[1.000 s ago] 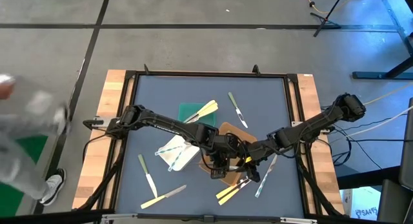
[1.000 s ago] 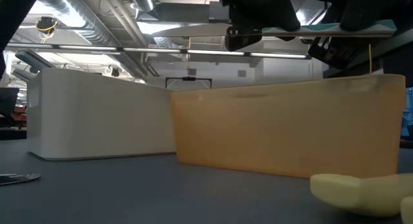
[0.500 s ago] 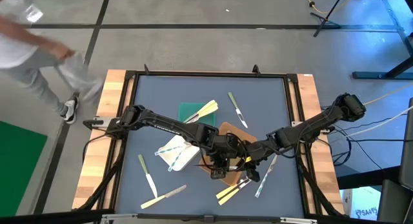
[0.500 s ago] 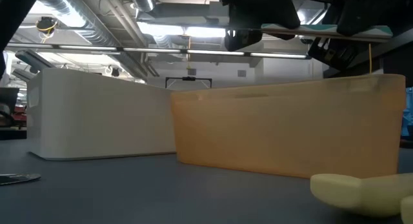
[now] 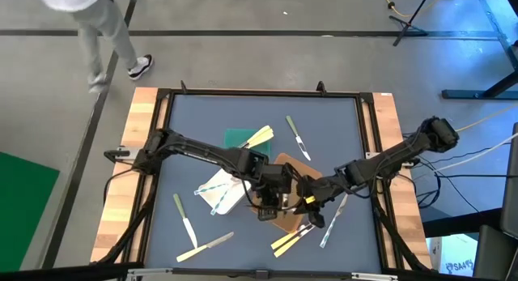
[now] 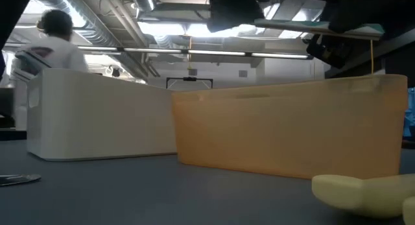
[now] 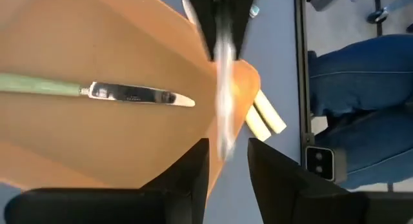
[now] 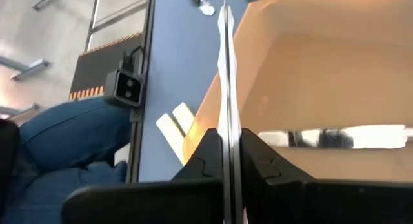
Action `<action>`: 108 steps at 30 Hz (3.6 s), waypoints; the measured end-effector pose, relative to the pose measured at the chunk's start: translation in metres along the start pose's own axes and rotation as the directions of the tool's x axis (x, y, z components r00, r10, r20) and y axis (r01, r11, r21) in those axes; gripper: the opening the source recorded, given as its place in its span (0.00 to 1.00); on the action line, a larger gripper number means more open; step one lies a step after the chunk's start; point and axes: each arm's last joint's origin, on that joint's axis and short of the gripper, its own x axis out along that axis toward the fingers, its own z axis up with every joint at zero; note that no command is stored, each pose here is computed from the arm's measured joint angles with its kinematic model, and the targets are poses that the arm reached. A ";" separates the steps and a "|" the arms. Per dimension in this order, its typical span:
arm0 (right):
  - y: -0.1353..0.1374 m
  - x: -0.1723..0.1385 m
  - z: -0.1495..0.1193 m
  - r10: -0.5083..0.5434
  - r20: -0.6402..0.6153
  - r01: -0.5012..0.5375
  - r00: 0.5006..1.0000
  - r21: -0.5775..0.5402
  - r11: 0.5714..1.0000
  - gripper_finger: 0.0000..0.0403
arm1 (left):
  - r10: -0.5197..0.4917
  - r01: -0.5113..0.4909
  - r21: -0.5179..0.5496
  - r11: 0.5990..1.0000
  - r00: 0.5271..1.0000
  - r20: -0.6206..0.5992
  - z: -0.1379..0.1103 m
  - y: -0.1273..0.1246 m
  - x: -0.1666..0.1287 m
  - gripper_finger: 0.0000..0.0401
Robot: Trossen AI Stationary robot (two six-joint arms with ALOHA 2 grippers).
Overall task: Sort silverware by color (type)
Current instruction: Put the blue patterned knife into the white bin
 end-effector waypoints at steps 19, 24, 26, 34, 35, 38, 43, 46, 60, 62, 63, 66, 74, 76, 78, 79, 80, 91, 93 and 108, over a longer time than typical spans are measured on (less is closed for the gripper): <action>0.003 -0.001 0.013 -0.076 0.222 0.076 0.972 0.009 0.997 0.01 | 0.198 -0.197 -0.027 0.980 0.957 0.213 -0.059 -0.057 -0.167 0.25; 0.007 -0.004 0.025 -0.109 0.391 0.113 0.914 0.013 0.993 0.01 | 0.286 -0.292 -0.044 0.956 0.878 0.384 -0.089 -0.078 -0.214 0.25; 0.009 -0.007 0.031 -0.120 0.476 0.134 0.871 0.005 0.991 0.01 | 0.326 -0.333 -0.062 0.941 0.840 0.434 -0.102 -0.087 -0.224 0.25; 0.026 -0.028 0.059 0.006 0.767 0.165 0.642 -0.146 0.976 0.01 | 0.418 -0.431 -0.120 0.894 0.708 0.570 -0.134 -0.121 -0.223 0.25; 0.028 -0.031 0.062 0.035 0.786 0.167 0.617 -0.174 0.970 0.01 | 0.429 -0.445 -0.126 0.886 0.687 0.587 -0.137 -0.125 -0.217 0.25; 0.030 -0.040 0.070 0.124 0.831 0.171 0.542 -0.254 0.952 0.01 | 0.473 -0.481 -0.182 0.857 0.596 0.650 -0.143 -0.130 -0.191 0.25; 0.027 -0.051 0.081 0.243 0.857 0.162 0.455 -0.348 0.923 0.01 | 0.509 -0.442 -0.310 0.842 0.459 0.728 -0.145 -0.129 -0.144 0.25; 0.023 -0.056 0.086 0.276 0.865 0.168 0.419 -0.373 0.913 0.01 | 0.515 -0.416 -0.345 0.842 0.426 0.744 -0.141 -0.118 -0.116 0.25; 0.014 -0.052 0.091 0.284 0.865 0.216 0.415 -0.397 0.892 0.01 | 0.258 -0.316 -0.130 0.940 0.405 0.877 -0.098 -0.054 -0.074 0.25; 0.014 -0.050 0.091 0.290 0.862 0.220 0.415 -0.404 0.888 0.01 | 0.232 -0.314 -0.102 0.944 0.412 0.881 -0.093 -0.047 -0.075 0.25; 0.014 -0.049 0.091 0.290 0.862 0.221 0.416 -0.405 0.887 0.01 | 0.223 -0.312 -0.093 0.946 0.414 0.882 -0.090 -0.043 -0.076 0.25; 0.013 -0.046 0.091 0.289 0.859 0.221 0.423 -0.407 0.886 0.01 | 0.192 -0.301 -0.061 0.952 0.428 0.883 -0.083 -0.033 -0.077 0.25; 0.013 -0.042 0.090 0.306 0.845 0.210 0.438 -0.427 0.879 0.01 | 0.009 -0.206 0.110 0.972 0.506 0.863 -0.073 -0.018 -0.078 0.25; 0.013 -0.041 0.090 0.320 0.838 0.203 0.441 -0.440 0.874 0.01 | -0.013 -0.196 0.132 0.972 0.512 0.859 -0.072 -0.016 -0.079 0.25; 0.014 -0.042 0.090 0.332 0.832 0.197 0.444 -0.452 0.870 0.01 | -0.026 -0.190 0.145 0.971 0.517 0.855 -0.072 -0.016 -0.079 0.25; 0.014 -0.041 0.089 0.339 0.829 0.194 0.445 -0.459 0.867 0.01 | -0.034 -0.186 0.152 0.971 0.521 0.853 -0.072 -0.016 -0.078 0.25; 0.014 -0.041 0.089 0.346 0.824 0.190 0.448 -0.466 0.864 0.01 | -0.037 -0.184 0.156 0.970 0.525 0.850 -0.072 -0.016 -0.078 0.25; 0.015 -0.040 0.088 0.393 0.793 0.165 0.466 -0.514 0.842 0.02 | -0.024 -0.194 0.174 0.965 0.601 0.799 -0.078 -0.015 -0.071 0.25; 0.014 -0.040 0.088 0.377 0.797 0.172 0.472 -0.503 0.847 0.01 | -0.019 -0.197 0.169 0.966 0.598 0.802 -0.077 -0.015 -0.071 0.25; 0.010 -0.038 0.089 0.273 0.841 0.224 0.467 -0.411 0.884 0.01 | -0.031 -0.186 0.158 0.970 0.548 0.836 -0.074 -0.016 -0.076 0.25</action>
